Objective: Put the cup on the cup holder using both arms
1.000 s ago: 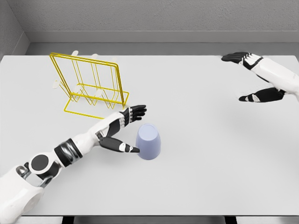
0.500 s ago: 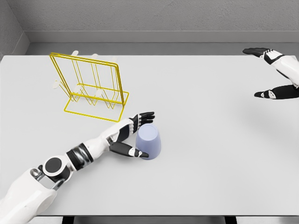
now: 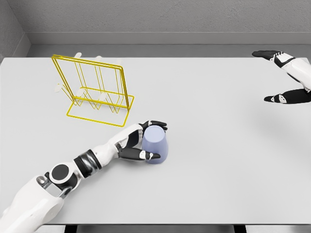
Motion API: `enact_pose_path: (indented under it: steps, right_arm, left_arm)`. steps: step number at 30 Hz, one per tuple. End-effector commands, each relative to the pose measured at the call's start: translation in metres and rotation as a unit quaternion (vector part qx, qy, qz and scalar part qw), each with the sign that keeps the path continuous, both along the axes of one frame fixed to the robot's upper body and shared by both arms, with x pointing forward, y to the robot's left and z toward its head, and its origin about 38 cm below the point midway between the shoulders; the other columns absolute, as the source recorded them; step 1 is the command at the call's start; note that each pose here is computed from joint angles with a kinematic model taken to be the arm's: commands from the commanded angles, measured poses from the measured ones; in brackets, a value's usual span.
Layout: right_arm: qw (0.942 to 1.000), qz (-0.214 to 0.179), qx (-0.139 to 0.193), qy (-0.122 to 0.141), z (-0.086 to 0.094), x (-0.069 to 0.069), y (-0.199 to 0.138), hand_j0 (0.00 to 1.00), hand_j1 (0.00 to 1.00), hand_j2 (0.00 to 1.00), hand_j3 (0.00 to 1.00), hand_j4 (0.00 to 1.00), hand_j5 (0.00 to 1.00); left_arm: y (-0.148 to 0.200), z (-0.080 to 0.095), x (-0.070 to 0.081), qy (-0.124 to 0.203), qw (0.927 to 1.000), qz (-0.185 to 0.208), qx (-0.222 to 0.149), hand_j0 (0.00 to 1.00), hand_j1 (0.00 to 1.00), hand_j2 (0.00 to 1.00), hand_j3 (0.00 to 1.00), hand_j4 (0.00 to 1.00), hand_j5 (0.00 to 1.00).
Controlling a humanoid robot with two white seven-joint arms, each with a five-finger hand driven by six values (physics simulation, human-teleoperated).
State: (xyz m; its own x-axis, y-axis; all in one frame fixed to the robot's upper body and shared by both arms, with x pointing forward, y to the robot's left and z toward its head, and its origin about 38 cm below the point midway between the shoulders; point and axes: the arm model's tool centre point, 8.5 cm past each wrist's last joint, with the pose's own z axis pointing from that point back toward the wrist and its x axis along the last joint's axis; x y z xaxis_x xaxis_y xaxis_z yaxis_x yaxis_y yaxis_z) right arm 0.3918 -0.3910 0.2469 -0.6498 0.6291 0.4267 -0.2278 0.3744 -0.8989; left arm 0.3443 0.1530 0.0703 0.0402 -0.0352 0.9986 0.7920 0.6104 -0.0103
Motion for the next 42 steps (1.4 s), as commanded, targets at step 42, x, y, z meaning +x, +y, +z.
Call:
enact_pose_path:
  steps: [42]
  right_arm:
    - [1.0000, -0.002, 0.004, 0.002, 0.000, 0.000, -0.001, 1.00, 1.00, 1.00, 1.00, 1.00, 1.00]
  left_arm:
    - [0.045, 0.090, 0.008, -0.109, 0.9928, 0.036, -0.035, 0.61, 0.61, 0.61, 0.61, 0.61, 0.61]
